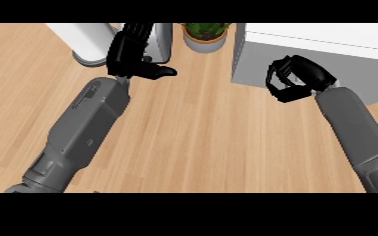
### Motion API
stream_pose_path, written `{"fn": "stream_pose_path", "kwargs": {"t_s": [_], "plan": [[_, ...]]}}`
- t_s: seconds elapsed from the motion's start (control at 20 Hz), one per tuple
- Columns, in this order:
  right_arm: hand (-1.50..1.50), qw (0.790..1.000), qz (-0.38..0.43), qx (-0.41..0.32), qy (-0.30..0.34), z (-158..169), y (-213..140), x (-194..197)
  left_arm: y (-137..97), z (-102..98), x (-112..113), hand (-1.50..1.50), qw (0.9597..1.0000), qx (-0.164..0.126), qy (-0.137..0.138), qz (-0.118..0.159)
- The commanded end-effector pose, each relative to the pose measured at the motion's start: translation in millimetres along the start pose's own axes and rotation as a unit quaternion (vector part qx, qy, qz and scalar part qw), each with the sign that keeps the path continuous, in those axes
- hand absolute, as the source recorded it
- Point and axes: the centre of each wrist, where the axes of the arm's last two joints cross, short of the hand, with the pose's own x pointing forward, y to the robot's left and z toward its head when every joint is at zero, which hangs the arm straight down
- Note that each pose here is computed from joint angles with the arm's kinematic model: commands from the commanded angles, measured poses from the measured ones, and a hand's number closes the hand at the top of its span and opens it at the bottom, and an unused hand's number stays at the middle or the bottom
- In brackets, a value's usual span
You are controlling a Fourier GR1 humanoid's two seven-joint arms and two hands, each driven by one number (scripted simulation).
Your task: Pick up the cup, place it into the drawer and close the drawer
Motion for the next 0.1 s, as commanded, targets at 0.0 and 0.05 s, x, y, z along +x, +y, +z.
{"fn": "stream_pose_path", "kwargs": {"t_s": [0.0,0.05], "plan": [[1.50,0.987,0.073,-0.142,-0.008,0.4,-76.7,60.4,5.9,5.6,-1.5,-1.50,1.0000,-0.005,0.003,-0.002],[1.50,0.988,0.069,-0.138,-0.011,4.6,-75.4,53.8,4.2,4.3,-0.9,-1.50,1.0000,-0.002,0.001,0.000]]}}
